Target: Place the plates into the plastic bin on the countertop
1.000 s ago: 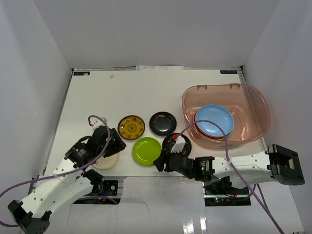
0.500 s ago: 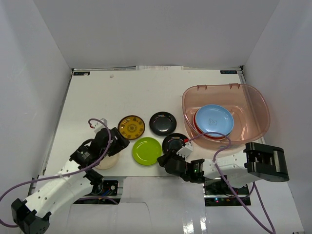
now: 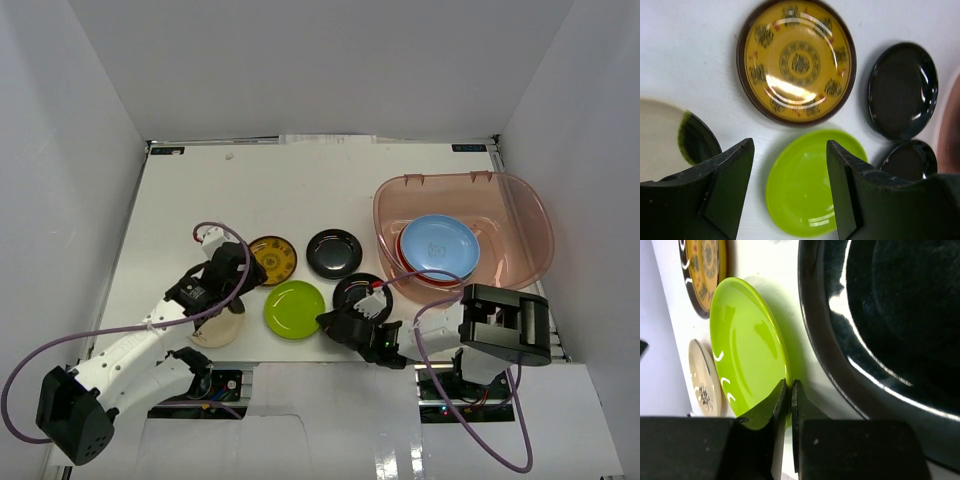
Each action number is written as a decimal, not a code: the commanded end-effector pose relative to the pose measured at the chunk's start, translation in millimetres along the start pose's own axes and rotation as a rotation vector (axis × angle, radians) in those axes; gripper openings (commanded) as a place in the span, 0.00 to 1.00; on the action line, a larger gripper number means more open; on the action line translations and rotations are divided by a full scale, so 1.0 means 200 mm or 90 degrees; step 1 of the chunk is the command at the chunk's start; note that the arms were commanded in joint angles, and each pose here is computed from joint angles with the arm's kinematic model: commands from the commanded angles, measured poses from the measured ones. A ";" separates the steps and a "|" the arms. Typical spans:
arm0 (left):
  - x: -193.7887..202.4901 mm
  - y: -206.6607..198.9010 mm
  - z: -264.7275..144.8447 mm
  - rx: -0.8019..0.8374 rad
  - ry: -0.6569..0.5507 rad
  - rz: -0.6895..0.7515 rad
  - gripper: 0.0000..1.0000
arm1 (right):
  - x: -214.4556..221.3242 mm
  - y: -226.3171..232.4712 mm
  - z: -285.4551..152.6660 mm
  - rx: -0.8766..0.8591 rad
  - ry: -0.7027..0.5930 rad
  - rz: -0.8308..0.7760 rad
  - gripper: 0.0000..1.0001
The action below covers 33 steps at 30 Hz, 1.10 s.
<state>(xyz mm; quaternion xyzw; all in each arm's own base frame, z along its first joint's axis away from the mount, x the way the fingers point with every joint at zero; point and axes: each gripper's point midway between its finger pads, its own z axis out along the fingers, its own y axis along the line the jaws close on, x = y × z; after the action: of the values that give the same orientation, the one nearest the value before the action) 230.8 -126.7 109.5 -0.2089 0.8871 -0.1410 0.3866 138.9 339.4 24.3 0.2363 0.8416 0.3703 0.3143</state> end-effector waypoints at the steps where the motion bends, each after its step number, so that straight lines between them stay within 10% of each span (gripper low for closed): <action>1: -0.23 -0.04 0.00 -0.014 -0.083 0.026 0.70 | -0.01 0.14 -0.07 -0.061 0.022 0.018 0.08; 11: -0.51 0.01 0.17 -0.017 -0.023 0.016 0.65 | -0.38 0.64 -0.46 -0.223 -0.078 -0.186 0.08; 19: -0.42 0.08 0.37 -0.026 0.079 0.031 0.57 | -1.30 0.74 -0.67 -0.176 -0.255 -0.257 0.08; 23: -0.37 0.05 0.43 0.013 0.117 0.048 0.56 | -1.73 0.50 -0.69 -0.029 -0.341 -0.265 0.08; 33: -0.31 0.16 0.54 -0.017 0.153 0.059 0.56 | -1.92 -0.10 -0.55 0.095 -0.264 -0.132 0.08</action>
<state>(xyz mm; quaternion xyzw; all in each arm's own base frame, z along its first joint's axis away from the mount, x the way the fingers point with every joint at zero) 328.3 -77.1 59.7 -0.1686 0.9399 -0.1203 0.2716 328.6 24.9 205.7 0.2679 0.7969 0.1844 0.5092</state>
